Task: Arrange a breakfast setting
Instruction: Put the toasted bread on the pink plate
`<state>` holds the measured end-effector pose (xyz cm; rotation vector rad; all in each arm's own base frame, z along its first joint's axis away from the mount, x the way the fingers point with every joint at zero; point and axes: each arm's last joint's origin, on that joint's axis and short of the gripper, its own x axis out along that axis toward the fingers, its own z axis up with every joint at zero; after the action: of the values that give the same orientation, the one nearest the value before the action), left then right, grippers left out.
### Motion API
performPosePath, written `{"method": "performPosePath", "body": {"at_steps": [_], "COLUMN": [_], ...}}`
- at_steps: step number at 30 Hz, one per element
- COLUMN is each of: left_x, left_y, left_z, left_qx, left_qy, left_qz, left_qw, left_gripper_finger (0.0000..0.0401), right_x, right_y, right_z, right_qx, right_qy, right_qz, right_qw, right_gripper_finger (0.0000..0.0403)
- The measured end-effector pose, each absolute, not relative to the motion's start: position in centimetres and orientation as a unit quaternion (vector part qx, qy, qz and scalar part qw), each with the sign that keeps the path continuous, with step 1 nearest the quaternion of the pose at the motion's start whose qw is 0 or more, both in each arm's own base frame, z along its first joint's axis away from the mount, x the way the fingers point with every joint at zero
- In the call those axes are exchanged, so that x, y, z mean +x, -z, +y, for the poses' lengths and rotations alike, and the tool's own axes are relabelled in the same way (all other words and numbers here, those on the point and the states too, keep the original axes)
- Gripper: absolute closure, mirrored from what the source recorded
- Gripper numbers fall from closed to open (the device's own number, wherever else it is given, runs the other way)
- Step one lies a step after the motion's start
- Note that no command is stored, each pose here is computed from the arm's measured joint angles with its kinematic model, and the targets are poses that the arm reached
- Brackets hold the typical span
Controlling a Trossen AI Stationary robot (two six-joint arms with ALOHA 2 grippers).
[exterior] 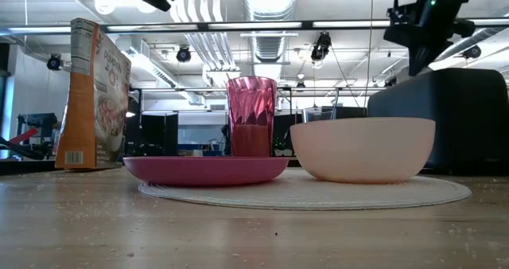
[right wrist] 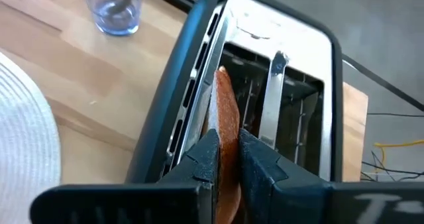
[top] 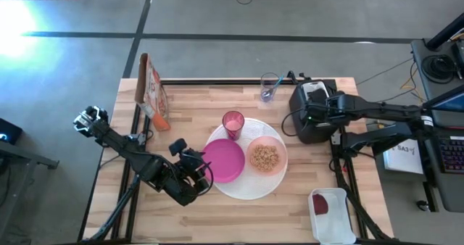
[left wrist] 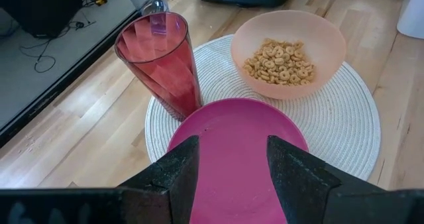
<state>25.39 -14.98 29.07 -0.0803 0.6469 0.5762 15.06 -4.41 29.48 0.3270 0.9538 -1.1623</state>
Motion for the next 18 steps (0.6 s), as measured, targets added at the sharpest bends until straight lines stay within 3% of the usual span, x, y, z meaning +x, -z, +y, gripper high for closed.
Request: {"method": "performPosePath", "body": {"at_steps": [18], "left_x": [25.4], "left_y": [-29.1], "left_z": [-15.0], "left_qx": [-0.039], "left_qy": [-0.279], "left_qz": [0.313], "left_qw": [0.907], "left_gripper_finger": [0.0241], "right_x": [15.0], "right_y": [-37.1], "right_z": [-4.4], "right_qx": [0.152], "right_qy": [0.49], "right_qz": [0.344], "right_qw": [0.786], "right_gripper_finger": [0.037]}}
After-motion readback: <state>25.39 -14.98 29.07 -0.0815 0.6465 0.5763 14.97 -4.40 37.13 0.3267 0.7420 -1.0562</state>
